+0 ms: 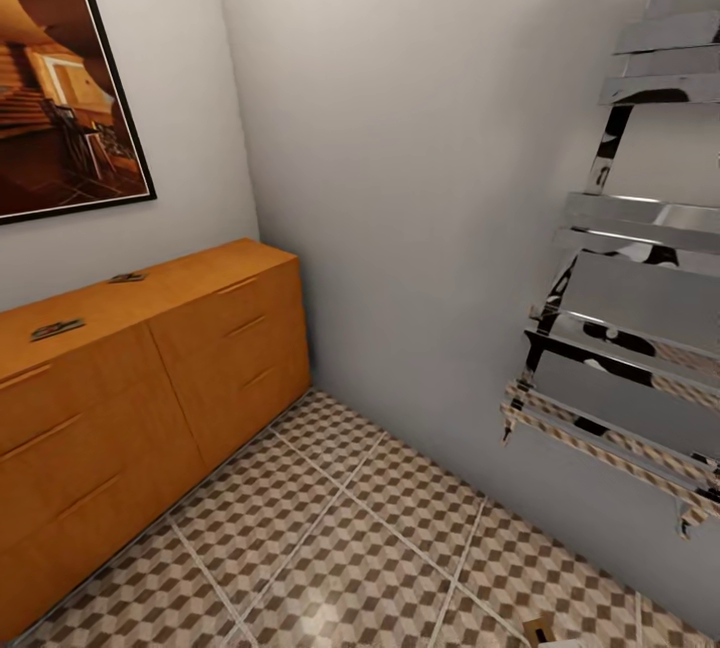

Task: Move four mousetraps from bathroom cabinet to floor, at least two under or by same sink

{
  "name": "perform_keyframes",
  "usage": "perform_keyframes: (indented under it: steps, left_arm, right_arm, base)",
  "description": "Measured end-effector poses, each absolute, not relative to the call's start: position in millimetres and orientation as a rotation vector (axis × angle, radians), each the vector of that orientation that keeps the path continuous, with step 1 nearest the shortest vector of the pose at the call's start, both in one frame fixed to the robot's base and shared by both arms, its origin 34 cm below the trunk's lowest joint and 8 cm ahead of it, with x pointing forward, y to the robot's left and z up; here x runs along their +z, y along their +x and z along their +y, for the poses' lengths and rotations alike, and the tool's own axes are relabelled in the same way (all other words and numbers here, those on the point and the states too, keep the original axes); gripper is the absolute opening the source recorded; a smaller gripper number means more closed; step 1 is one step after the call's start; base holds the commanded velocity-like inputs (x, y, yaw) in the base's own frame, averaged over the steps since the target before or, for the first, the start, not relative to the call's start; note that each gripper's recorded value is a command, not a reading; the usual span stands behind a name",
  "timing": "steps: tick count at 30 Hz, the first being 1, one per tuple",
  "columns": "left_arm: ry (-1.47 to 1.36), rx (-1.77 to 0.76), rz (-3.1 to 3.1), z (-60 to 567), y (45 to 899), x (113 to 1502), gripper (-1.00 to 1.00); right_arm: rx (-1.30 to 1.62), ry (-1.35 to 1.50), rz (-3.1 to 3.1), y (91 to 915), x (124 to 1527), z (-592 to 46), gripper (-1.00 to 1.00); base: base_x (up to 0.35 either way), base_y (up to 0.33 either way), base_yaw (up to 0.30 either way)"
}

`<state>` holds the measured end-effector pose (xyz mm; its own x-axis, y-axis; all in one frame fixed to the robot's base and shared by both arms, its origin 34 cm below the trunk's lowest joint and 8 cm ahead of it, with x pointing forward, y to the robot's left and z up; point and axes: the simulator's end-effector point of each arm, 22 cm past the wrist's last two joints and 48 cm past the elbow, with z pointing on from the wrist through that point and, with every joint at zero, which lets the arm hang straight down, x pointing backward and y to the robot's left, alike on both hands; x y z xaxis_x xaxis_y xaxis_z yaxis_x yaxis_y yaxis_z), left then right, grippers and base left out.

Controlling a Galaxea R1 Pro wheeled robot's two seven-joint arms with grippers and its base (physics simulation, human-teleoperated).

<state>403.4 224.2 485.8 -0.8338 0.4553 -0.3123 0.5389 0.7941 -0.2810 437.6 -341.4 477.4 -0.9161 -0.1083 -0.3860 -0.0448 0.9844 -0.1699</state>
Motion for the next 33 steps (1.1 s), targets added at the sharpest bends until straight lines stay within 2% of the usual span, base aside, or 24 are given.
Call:
perform_keyframes:
  steps: [9,23,33]
  left_arm:
    - [0.774,-0.54,2.768,224.2,398.7,482.2,-1.0]
    - [0.773,-0.548,2.785,224.4,392.5,477.3,-1.0]
    - [0.772,-0.556,2.8,224.6,386.2,473.4,-1.0]
  right_arm:
    - [-0.228,-0.106,2.739,432.6,473.5,-343.4,-1.0]
    - [-0.241,-0.094,2.761,425.1,468.5,-348.7,-1.0]
    - [-0.238,-0.089,2.786,417.5,463.3,-347.2,-1.0]
  base:
    - [0.0,0.0,-0.119]
    - [0.0,0.0,-0.021]
    - [0.0,0.0,-0.147]
